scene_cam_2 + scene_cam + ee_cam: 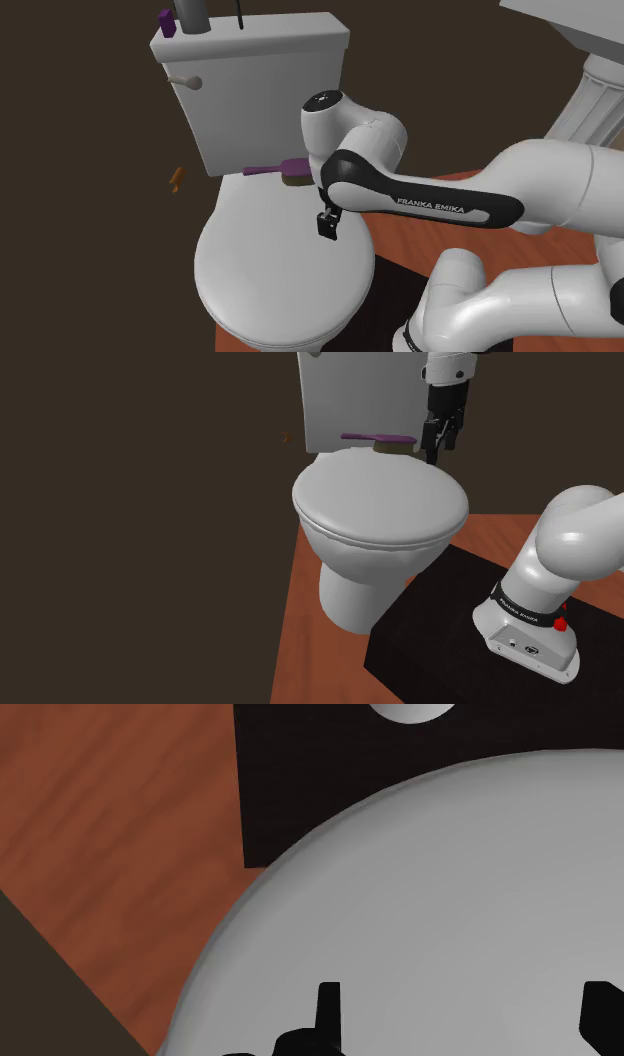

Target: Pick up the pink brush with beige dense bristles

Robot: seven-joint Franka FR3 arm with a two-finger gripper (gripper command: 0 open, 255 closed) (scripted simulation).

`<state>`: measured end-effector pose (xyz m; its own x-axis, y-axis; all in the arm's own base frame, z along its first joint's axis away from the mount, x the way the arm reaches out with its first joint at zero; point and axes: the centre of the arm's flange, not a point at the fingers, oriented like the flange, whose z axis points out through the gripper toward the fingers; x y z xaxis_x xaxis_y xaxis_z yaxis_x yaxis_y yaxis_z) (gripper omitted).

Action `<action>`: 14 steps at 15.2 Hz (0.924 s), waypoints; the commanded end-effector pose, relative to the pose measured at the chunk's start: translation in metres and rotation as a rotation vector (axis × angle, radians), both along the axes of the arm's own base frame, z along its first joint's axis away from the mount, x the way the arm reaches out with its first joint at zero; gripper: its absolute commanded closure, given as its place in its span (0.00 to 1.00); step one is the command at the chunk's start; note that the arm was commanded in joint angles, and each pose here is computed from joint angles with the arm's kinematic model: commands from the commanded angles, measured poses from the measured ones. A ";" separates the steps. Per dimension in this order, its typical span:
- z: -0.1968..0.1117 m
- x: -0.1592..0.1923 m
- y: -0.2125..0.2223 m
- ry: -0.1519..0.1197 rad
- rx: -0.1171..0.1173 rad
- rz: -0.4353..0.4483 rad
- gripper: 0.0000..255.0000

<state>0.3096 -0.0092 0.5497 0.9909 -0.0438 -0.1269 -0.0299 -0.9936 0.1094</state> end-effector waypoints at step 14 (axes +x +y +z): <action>-0.009 0.132 -0.116 -0.042 0.175 0.395 0.00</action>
<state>0.4303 -0.1195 0.5448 0.9436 0.3245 -0.0663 0.3221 -0.9457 -0.0439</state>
